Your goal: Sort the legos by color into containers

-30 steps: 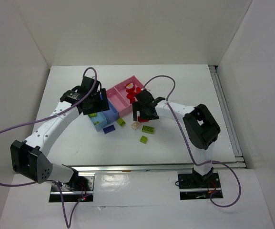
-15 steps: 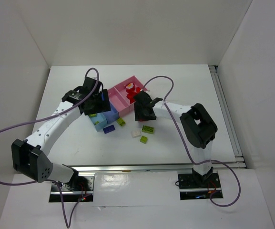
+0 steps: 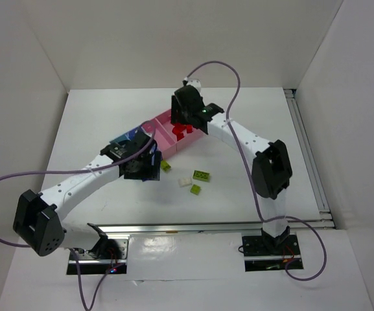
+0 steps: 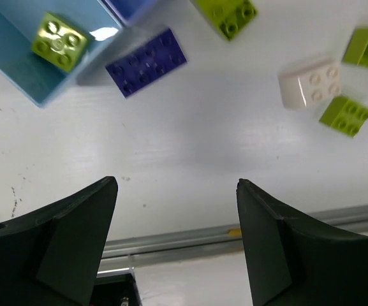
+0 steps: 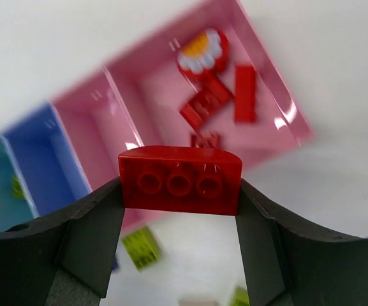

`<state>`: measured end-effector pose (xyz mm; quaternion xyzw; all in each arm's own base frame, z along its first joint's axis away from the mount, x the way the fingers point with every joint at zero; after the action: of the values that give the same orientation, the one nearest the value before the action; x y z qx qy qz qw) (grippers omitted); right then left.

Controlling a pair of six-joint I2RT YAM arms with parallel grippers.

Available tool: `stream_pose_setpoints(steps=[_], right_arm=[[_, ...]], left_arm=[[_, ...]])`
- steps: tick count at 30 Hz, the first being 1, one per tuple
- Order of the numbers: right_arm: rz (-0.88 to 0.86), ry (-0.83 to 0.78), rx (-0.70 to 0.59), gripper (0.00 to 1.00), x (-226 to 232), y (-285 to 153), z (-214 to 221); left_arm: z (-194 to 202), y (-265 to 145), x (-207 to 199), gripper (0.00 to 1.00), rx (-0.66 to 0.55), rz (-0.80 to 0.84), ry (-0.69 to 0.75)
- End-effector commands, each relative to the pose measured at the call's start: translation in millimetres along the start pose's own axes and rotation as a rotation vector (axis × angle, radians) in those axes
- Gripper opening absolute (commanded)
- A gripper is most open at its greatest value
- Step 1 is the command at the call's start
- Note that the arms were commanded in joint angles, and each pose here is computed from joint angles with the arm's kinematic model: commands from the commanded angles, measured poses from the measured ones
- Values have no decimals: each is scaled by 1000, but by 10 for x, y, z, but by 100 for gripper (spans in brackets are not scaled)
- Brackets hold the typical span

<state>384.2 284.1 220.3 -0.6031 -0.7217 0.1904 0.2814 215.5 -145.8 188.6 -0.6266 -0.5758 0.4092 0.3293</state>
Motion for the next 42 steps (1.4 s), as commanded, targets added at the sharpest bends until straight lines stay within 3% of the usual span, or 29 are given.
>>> stream_pose_setpoints(steps=[1,2,3,4,6,9,10,12,13,16,20,24,30,42], right_arm=[[22,-5,12,63,11,520,-138],[30,3,9,77,-16,592,-190],[30,4,8,78,10,638,-213],[6,23,-22,94,40,625,-397],[16,26,-4,100,-9,672,-425],[29,35,-57,100,-114,424,-553],[65,20,-14,98,-231,430,-328],[50,35,-67,94,-310,90,-389],[87,10,11,94,-461,97,-52],[56,-13,43,93,-613,-243,166],[-17,-169,252,93,-752,-509,1010],[18,-234,306,93,-845,-727,1415],[-138,-310,350,93,-692,-682,1612],[-42,-410,358,90,-659,-318,1640]], left_arm=[[111,-76,-107,86,-15,64,79],[130,-83,-130,86,-23,92,111],[139,-88,-143,86,-14,105,111],[175,-78,-181,87,-5,132,139],[202,-100,-228,87,-9,176,177],[218,-104,-243,87,-8,181,199],[216,-70,-233,87,-6,162,199],[195,-62,-251,86,-5,161,200],[176,-53,-228,86,-20,136,199],[115,-53,-205,84,-35,69,157],[36,-95,-198,83,-49,69,127],[-63,-238,-227,83,-80,77,122],[-44,-249,-291,82,-46,133,145],[42,-259,-367,82,3,192,136]])
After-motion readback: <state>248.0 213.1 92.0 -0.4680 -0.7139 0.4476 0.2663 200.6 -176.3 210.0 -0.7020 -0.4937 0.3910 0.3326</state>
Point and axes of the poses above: each gripper's point midway between its finger pads, its own y axis out along the fingers, its own x axis along the line the jaws close on, z = x × y, the point moved 7 cm from there along -y, back along the fingers, and after that the axes turned 1 degree about -y, right-handed, at the moved point
